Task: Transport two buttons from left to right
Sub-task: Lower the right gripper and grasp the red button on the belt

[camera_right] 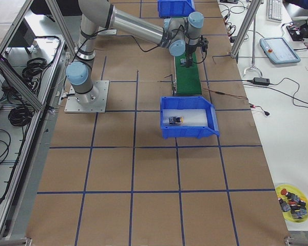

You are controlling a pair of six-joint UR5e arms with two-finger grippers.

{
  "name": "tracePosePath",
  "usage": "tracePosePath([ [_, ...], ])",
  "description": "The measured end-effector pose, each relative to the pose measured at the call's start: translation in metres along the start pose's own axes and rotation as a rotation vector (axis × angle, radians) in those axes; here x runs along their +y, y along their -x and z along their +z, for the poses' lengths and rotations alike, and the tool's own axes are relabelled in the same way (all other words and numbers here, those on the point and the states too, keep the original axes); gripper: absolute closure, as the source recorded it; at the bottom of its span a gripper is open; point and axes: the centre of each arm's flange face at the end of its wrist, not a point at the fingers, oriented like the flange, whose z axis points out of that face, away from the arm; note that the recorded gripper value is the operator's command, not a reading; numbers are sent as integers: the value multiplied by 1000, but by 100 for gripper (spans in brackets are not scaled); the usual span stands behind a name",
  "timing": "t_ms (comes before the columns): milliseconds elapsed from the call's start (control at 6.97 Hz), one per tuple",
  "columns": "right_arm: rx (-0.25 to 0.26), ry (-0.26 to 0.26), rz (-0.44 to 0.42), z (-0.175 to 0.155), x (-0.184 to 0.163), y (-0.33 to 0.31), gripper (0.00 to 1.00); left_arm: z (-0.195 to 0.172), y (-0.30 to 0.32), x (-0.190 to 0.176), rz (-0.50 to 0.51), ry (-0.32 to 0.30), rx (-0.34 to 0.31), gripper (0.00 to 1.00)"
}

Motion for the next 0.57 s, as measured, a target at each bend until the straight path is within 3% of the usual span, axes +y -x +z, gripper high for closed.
tracePosePath([
  [574, 0, 20, 18, 15, -5, -1, 1, 0, 0, -1, 0, 0, 0, 0],
])
